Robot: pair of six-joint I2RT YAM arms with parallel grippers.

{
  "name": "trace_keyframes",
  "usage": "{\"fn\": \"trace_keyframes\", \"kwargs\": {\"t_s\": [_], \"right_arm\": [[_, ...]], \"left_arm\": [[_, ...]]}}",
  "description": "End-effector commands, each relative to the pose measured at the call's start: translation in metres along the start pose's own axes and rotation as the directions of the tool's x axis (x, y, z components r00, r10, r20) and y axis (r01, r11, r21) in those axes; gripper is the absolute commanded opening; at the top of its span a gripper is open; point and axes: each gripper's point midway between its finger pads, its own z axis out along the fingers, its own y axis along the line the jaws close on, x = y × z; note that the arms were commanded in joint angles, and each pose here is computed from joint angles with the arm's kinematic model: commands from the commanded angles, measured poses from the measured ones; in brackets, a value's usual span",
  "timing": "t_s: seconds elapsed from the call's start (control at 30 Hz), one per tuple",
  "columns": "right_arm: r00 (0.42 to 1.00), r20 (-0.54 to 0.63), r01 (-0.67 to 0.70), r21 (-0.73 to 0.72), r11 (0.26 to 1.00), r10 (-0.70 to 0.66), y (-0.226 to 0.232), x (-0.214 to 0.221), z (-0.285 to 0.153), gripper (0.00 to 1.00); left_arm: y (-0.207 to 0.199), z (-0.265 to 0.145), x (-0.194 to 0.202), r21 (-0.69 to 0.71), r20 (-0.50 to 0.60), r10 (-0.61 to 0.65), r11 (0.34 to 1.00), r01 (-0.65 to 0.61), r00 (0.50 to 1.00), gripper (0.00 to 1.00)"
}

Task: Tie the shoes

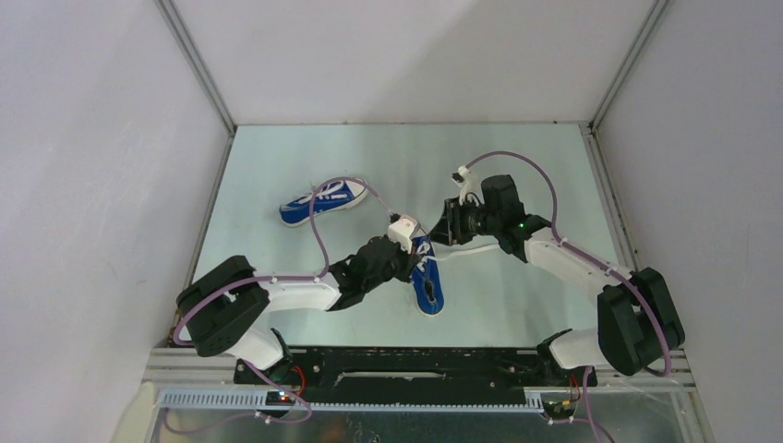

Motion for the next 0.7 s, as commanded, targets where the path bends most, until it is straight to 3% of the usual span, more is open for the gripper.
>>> {"fn": "trace_keyframes", "kwargs": {"t_s": [0.0,0.13,0.3,0.57,0.6,0.67], "right_arm": [[0.999,0.04,0.036,-0.026,0.999,-0.035,0.013,-0.016,-0.007,0.41],[0.998,0.023,0.051,-0.053,0.997,-0.05,0.021,-0.009,0.0,0.47],[0.999,-0.004,0.033,-0.062,0.998,-0.033,0.02,-0.002,0.009,0.44],[1.0,-0.015,0.016,-0.068,0.998,-0.018,0.018,0.0,0.011,0.24],[1.0,-0.01,0.016,-0.063,0.998,-0.017,0.016,-0.001,0.01,0.11],[1.0,0.004,0.01,-0.047,0.999,-0.01,0.012,-0.005,0.007,0.0]], "left_arm": [[-0.008,-0.002,-0.034,0.018,0.083,0.022,1.0,-0.023,0.996,0.0],[-0.008,-0.002,-0.037,0.019,0.09,0.029,0.999,-0.031,0.995,0.0],[-0.009,-0.004,-0.041,0.02,0.104,0.028,0.999,-0.03,0.994,0.0],[-0.009,-0.005,-0.046,0.02,0.119,0.03,0.999,-0.033,0.992,0.0],[-0.009,-0.005,-0.045,0.02,0.118,0.03,0.999,-0.033,0.993,0.0],[-0.009,-0.004,-0.044,0.02,0.114,0.032,0.999,-0.035,0.993,0.0]]}}
